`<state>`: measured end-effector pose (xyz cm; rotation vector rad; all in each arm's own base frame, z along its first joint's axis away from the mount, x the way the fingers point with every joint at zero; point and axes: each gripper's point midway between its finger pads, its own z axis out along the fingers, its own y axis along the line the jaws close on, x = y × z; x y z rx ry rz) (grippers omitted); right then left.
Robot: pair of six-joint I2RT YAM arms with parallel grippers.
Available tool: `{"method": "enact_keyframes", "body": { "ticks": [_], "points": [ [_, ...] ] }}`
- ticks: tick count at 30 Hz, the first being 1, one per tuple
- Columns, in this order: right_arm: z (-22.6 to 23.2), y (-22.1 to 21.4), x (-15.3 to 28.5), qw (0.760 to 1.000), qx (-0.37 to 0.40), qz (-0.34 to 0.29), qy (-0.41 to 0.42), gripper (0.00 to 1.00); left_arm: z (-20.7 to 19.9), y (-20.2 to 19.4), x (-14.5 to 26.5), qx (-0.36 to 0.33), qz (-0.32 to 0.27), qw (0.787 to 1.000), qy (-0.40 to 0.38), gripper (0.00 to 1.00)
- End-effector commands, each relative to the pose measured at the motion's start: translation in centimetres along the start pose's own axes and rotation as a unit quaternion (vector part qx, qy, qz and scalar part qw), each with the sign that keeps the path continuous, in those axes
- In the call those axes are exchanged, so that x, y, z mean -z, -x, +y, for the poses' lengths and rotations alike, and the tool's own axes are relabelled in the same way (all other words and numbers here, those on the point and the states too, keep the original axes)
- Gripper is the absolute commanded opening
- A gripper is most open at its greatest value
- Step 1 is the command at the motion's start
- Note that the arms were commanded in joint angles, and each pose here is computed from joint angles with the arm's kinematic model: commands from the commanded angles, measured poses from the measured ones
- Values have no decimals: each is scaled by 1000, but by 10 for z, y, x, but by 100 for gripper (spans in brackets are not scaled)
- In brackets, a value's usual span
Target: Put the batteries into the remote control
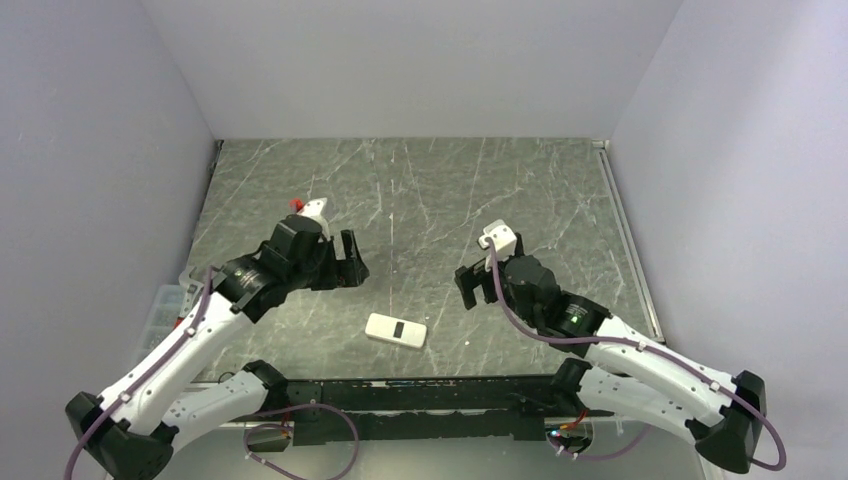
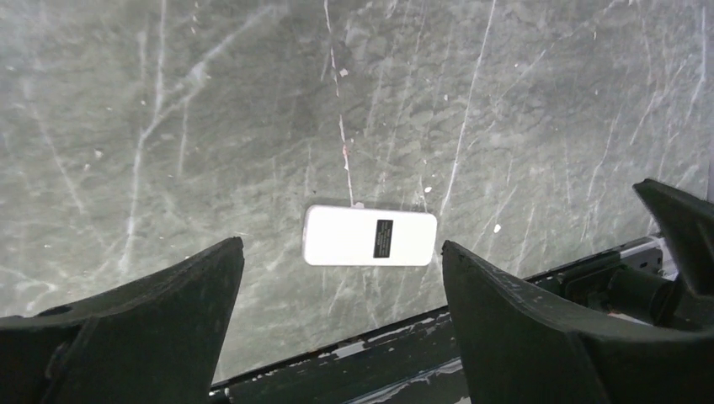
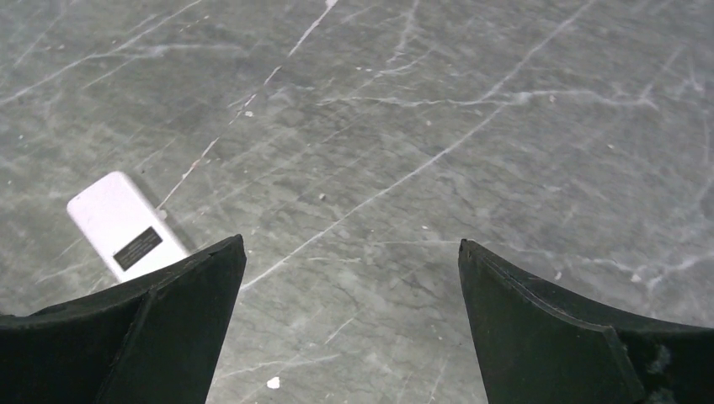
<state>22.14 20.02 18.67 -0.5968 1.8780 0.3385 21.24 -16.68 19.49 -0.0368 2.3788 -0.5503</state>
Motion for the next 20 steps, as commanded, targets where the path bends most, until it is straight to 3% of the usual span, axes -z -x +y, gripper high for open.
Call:
{"method": "enact_keyframes", "body": {
  "ticks": [1, 16, 20],
  "points": [
    [-23, 22, 14, 997, -40, -40, -58, 100, 7, 17, 27, -21, -40, 999, 17, 99],
    [-31, 44, 50, 992, -80, -84, -51, 100, 4, 38, 78, -32, -125, 991, -19, 99],
    [-30, 44, 54, 991, -86, -87, -46, 100, 3, 29, 76, -30, -106, 994, -26, 99]
  ]
}}
